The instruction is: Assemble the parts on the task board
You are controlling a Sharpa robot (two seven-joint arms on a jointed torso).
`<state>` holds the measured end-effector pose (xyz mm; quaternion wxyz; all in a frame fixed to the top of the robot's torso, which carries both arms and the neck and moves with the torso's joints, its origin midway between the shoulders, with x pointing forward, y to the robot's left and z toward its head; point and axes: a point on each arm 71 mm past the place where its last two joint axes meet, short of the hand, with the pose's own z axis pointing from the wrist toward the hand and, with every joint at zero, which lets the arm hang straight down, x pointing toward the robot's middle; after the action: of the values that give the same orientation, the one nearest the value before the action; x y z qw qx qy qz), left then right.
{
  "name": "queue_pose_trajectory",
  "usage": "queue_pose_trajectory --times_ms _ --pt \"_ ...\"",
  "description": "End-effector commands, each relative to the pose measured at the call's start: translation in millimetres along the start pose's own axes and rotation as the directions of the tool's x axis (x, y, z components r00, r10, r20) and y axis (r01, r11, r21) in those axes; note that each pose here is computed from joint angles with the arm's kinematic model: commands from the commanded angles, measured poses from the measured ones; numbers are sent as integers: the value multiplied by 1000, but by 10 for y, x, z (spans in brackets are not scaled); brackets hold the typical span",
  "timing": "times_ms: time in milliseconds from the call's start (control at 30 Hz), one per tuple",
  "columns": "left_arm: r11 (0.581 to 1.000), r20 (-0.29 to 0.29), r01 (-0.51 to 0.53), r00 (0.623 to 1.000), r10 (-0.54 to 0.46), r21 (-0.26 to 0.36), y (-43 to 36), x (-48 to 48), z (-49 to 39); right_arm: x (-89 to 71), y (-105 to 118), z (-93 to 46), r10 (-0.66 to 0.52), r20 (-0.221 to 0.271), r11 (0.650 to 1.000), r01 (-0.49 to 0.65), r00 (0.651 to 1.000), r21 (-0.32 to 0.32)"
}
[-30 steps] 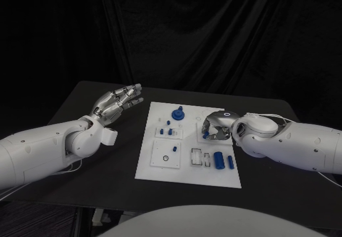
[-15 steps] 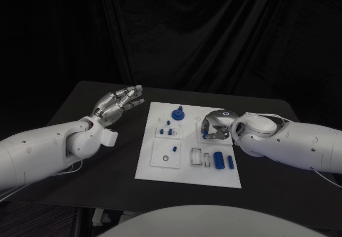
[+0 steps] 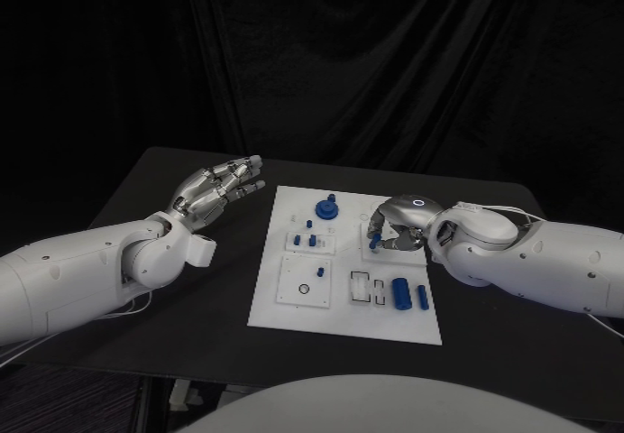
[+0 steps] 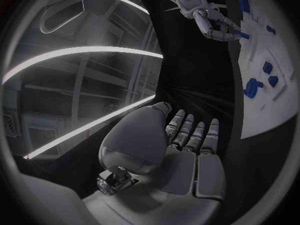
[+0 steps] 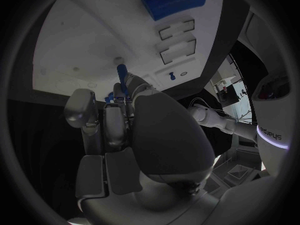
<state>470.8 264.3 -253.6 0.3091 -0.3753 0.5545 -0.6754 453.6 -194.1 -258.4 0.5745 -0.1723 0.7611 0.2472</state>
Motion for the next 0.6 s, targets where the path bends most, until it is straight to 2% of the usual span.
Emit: queue_pose_trajectory --times_ms 33,167,300,433,600 --pt "999 -10 13 1000 -12 35 -20 12 -8 -187 64 -23 -7 66 1000 8 998 -11" --pt "999 -7 11 1000 -11 32 -22 3 -18 -353 226 -59 -4 89 999 8 996 -47" --pt "999 -7 11 1000 -11 31 -20 3 -16 -425 483 -69 6 92 994 5 996 -113" --pt "999 -12 14 1000 -14 34 -18 15 -7 -413 736 -40 -25 92 981 42 995 -188" --pt "999 -18 18 1000 -17 34 -10 37 11 -294 1069 40 -64 78 955 84 995 -284"
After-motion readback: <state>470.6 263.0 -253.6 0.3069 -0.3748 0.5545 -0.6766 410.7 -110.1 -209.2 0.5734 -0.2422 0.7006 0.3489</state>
